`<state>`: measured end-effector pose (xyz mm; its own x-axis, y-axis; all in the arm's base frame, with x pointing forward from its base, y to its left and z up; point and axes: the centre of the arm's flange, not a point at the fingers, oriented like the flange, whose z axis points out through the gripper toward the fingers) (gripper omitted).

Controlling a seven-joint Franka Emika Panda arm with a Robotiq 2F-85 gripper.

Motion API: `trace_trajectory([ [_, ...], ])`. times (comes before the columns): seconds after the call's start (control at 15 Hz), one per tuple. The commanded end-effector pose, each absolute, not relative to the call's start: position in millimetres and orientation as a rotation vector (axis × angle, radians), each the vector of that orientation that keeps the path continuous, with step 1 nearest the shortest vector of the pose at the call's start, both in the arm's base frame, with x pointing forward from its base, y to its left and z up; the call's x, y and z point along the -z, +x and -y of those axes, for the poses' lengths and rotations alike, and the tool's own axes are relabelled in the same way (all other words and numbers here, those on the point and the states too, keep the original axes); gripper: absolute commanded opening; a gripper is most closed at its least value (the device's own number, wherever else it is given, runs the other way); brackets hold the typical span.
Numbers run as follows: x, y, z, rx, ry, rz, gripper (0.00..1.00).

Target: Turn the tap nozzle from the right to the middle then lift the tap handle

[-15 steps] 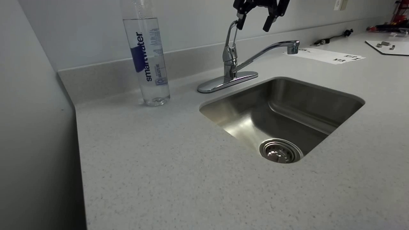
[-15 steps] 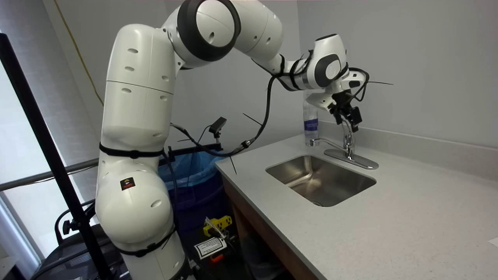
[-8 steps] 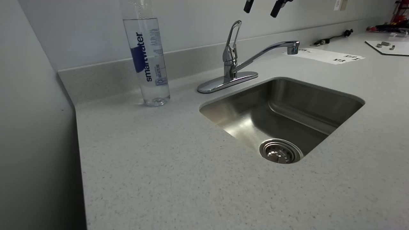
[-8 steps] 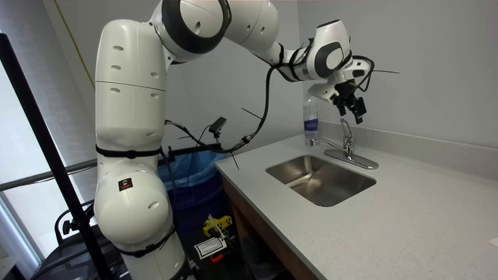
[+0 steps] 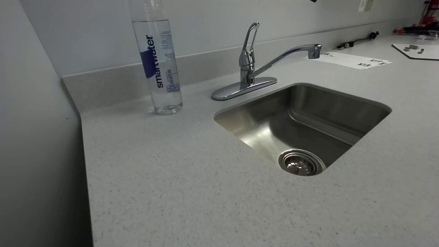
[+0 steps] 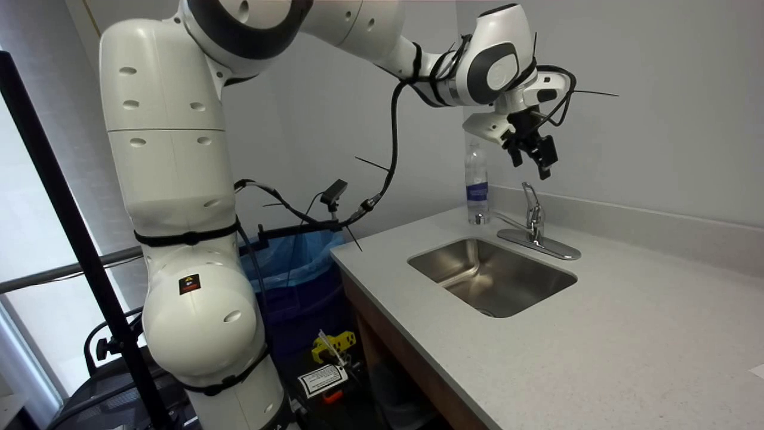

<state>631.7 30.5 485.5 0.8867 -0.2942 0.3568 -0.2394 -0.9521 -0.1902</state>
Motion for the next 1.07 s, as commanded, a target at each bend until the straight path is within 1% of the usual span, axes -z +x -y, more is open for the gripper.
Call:
trace_trajectory([
  [0.0,-496.2,583.1,-20.8,0.539,-2.905,-0.331,1.0],
  [0.4,-503.8,541.8,-12.7,0.534,-2.903,-0.257,1.0],
  [1.0,-508.8,505.3,-4.8,0.513,-2.903,-0.275,1.0],
])
